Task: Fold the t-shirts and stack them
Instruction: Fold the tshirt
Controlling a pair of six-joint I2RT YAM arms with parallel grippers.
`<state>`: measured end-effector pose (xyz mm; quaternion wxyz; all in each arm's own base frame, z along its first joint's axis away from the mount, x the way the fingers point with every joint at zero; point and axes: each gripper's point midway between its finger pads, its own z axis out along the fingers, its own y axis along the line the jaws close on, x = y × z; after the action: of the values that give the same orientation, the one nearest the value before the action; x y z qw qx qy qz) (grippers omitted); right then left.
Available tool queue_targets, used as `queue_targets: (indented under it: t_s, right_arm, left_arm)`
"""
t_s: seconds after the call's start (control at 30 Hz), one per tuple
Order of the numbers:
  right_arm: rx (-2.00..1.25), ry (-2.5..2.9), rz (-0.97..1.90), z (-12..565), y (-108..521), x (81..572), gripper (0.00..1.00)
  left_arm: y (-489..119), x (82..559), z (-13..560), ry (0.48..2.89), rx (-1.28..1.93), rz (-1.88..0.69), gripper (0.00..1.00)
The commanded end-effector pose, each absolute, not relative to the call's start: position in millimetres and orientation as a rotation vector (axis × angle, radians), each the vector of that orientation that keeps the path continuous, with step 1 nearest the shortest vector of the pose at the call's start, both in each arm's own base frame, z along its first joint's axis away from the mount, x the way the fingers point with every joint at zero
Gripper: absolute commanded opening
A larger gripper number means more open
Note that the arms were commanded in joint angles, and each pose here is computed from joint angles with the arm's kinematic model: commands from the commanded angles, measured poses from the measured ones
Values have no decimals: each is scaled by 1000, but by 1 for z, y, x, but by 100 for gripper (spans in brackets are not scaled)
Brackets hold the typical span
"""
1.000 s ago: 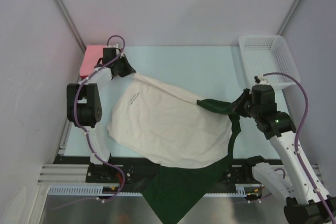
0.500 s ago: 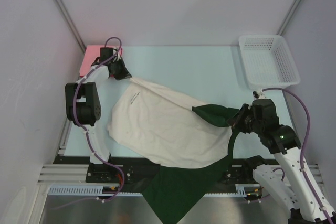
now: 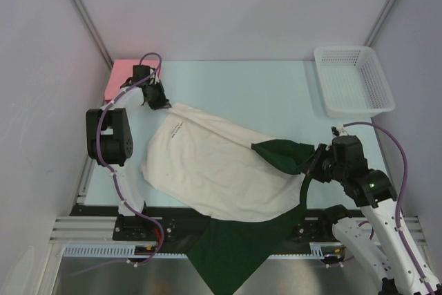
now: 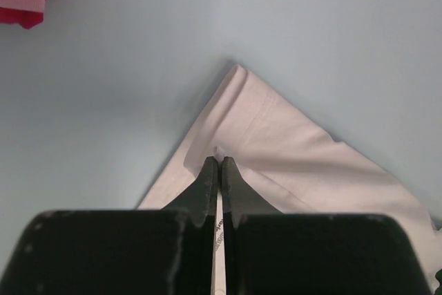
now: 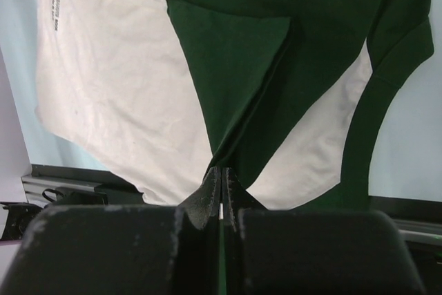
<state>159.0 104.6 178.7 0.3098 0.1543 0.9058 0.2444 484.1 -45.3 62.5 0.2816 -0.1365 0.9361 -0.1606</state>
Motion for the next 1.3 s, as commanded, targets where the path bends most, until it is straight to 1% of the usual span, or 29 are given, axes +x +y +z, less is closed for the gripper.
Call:
queue_targets:
  t_s: [0.0,0.23,0.67,0.8,0.87,1.0,1.13,1.23,1.27]
  right_arm:
    - [376,2439,692,170,112,150,0]
    - [352,2474,713,166,115,143,0]
    - [323,2547,713,157,110,114,0]
    - [304,2584,732,154,110,101,0]
    - [291,2597,732,153,109,95,0]
    - [269,2631,787,150,113,80,0]
    - [259,2647,825,143,117,75,0]
    - [264,2676,851,138,121,73,0]
    - [264,2667,854,140,121,74,2]
  left_arm:
    - [-35,485,63,2510,-343,-372,0]
    - [-33,484,57,2525,-340,-355,0]
    - [-27,463,46,2583,-334,-304,1]
    - [-25,463,49,2579,-335,-289,2]
    - [-24,465,53,2572,-334,-288,4]
    - [-23,467,58,2557,-337,-281,3]
    - [-22,468,56,2561,-334,-280,3]
    - [-23,467,53,2571,-335,-283,6]
    - [-23,466,52,2574,-338,-283,13]
